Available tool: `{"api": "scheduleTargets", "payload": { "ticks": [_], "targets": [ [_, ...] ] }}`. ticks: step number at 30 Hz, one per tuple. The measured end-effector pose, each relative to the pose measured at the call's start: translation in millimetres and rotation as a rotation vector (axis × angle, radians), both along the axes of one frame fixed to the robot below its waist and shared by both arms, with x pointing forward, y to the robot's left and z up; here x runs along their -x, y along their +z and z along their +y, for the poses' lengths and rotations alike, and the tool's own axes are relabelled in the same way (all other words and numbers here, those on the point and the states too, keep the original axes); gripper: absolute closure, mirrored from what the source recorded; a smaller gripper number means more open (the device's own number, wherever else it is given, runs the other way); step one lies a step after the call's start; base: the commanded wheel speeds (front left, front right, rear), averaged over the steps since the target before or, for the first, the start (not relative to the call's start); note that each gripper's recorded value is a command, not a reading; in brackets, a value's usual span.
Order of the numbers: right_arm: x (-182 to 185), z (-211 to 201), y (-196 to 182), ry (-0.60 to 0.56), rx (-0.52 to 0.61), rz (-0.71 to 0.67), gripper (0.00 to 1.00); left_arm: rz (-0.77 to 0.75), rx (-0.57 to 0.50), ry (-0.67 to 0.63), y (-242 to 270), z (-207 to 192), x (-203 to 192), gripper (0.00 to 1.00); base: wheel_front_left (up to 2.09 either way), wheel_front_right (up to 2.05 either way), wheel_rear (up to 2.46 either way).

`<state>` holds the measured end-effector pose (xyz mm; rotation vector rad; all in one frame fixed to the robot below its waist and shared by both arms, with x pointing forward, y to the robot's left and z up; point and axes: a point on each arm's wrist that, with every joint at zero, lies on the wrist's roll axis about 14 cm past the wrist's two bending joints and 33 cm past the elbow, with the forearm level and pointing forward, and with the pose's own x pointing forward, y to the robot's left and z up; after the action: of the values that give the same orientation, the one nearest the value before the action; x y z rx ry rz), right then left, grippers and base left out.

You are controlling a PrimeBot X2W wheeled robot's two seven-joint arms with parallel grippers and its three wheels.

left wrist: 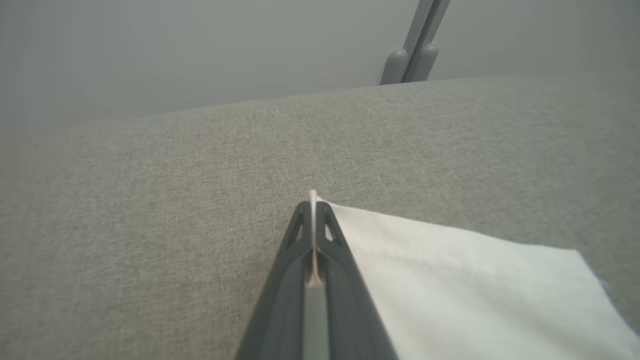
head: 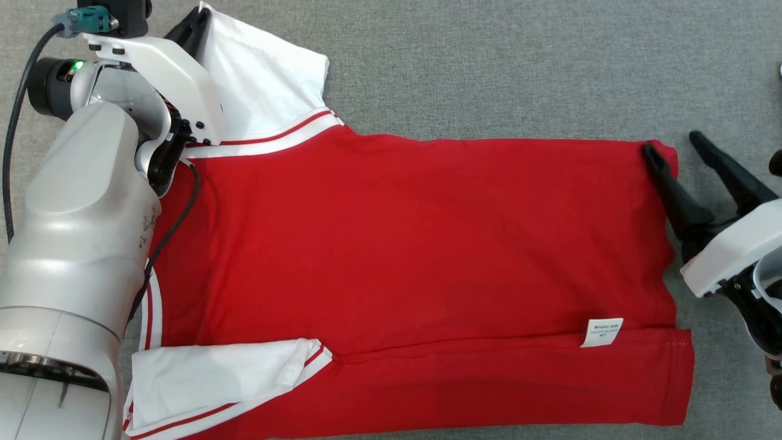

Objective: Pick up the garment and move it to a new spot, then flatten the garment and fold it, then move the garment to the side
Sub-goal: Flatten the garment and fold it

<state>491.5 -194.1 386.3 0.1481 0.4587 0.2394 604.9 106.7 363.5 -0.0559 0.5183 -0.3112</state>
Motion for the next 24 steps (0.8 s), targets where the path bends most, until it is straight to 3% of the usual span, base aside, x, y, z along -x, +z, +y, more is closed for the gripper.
{"api": "scheduleTargets", "payload": {
  "ticks": [8, 9, 10, 11, 16, 24],
  "targets": [
    [8.9, 6.7, 1.5, 0.042, -0.024, 0.078, 0.02, -0.011, 0.006, -0.004, 1.8, -0.3, -1.4, 1.0, 0.0, 0.0, 0.0],
    [10.2, 7.4, 0.1, 0.042, -0.03, 0.088, 0.53, -0.014, 0.007, -0.003, 2.8, -0.2, -2.2, 1.0, 0.0, 0.0, 0.0],
    [11.5, 8.4, -1.7, 0.042, -0.037, 0.101, 0.67, -0.021, 0.008, -0.004, 5.0, -0.7, -3.4, 1.0, 0.0, 0.0, 0.0],
    [12.2, 9.4, -3.1, 0.041, -0.045, 0.111, 1.0, -0.027, 0.008, -0.006, 6.9, -1.0, -4.4, 1.0, 0.0, 0.0, 0.0],
    [9.8, 11.7, -2.9, 0.031, -0.078, 0.121, 1.0, -0.058, 0.017, 0.002, 12.1, 1.7, -5.6, 1.0, 0.0, 0.0, 0.0],
    [-4.3, 8.9, 33.3, 0.006, -0.101, -0.041, 1.0, -0.181, 0.046, 0.022, 45.4, 9.2, -13.1, 1.0, 0.0, 0.0, 0.0]
  ]
}}
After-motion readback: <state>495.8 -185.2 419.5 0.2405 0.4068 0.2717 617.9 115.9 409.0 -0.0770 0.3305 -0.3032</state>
